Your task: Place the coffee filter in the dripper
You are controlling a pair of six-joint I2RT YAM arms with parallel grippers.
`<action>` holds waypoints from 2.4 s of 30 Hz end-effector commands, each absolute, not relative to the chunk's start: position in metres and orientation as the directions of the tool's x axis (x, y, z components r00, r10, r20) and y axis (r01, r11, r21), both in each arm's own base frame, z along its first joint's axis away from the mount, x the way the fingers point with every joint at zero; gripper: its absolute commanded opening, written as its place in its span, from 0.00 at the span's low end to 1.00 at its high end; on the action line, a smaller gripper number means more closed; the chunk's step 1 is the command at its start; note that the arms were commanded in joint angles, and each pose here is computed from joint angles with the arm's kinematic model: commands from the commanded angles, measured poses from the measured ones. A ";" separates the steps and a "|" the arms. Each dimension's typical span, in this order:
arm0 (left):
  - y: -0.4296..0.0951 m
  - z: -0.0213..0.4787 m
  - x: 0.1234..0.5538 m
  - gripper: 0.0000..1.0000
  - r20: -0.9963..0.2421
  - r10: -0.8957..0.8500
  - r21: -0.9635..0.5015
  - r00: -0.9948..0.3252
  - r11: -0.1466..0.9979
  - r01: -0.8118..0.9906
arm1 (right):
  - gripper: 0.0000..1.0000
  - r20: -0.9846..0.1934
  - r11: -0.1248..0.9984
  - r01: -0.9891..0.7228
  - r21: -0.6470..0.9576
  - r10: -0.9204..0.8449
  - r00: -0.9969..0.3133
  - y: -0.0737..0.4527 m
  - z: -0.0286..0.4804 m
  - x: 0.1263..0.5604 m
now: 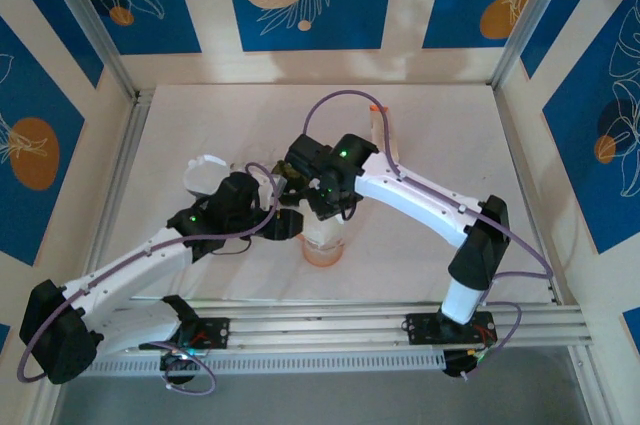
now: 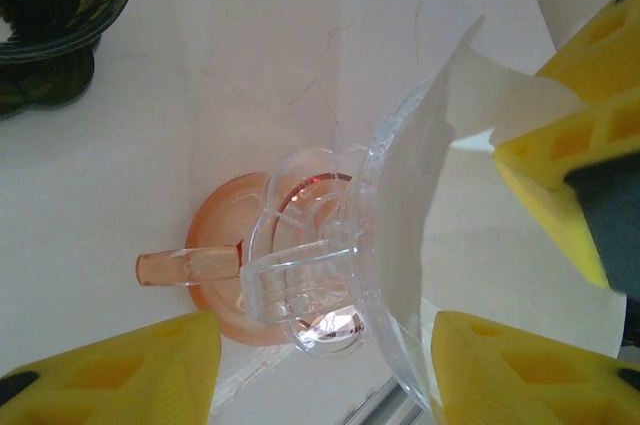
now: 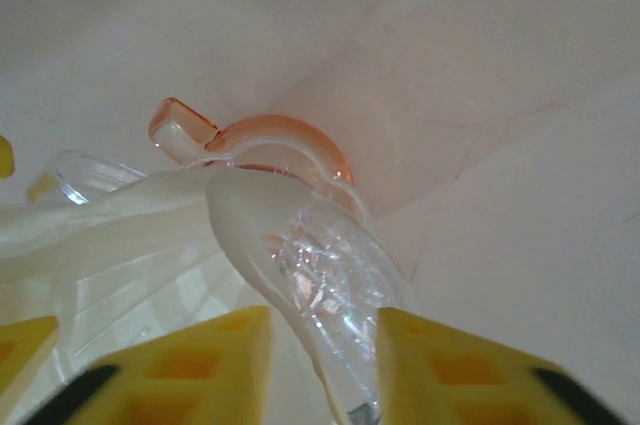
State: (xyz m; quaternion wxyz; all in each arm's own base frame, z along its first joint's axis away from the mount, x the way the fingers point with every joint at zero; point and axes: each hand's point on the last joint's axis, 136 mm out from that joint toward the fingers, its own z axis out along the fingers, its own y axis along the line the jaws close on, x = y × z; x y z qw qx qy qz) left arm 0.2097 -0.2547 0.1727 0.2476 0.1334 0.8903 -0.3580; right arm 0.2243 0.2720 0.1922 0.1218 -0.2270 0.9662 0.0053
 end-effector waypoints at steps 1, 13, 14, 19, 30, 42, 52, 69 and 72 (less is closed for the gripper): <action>-0.255 0.186 0.216 0.60 -0.562 0.055 -0.563 -0.825 0.706 0.431 | 0.40 -0.320 0.900 -0.435 -0.029 -0.420 -0.849 0.266 0.212 0.224; -0.257 0.182 0.218 0.63 -0.548 0.044 -0.576 -0.835 0.705 0.414 | 0.30 -0.295 0.923 -0.385 -0.007 -0.370 -0.881 0.249 0.189 0.217; -0.258 0.181 0.218 0.63 -0.546 0.043 -0.577 -0.837 0.705 0.413 | 0.26 -0.297 0.923 -0.385 -0.004 -0.369 -0.881 0.249 0.188 0.216; -0.257 0.180 0.219 0.67 -0.540 0.039 -0.579 -0.841 0.708 0.405 | 0.11 -0.290 0.918 -0.395 -0.027 -0.385 -0.876 0.248 0.182 0.217; -0.259 0.179 0.218 0.68 -0.533 0.030 -0.590 -0.846 0.703 0.397 | 0.60 -0.358 0.922 -0.386 0.028 -0.351 -0.865 0.254 0.196 0.223; -0.258 0.182 0.218 0.69 -0.534 0.016 -0.599 -0.845 0.698 0.392 | 0.62 -0.206 0.918 -0.392 0.057 -0.373 -0.904 0.263 0.144 0.214; -0.256 0.188 0.218 0.69 -0.541 -0.004 -0.605 -0.841 0.696 0.386 | 0.61 -0.169 0.917 -0.398 -0.032 -0.398 -0.902 0.252 0.123 0.219; -0.250 0.182 0.219 0.72 -0.526 -0.020 -0.612 -0.851 0.703 0.362 | 0.61 -0.135 0.902 -0.418 -0.103 -0.430 -0.893 0.247 0.102 0.223; -0.253 0.181 0.220 0.76 -0.523 -0.018 -0.620 -0.852 0.694 0.366 | 0.61 -0.133 0.903 -0.417 -0.104 -0.428 -0.894 0.247 0.101 0.224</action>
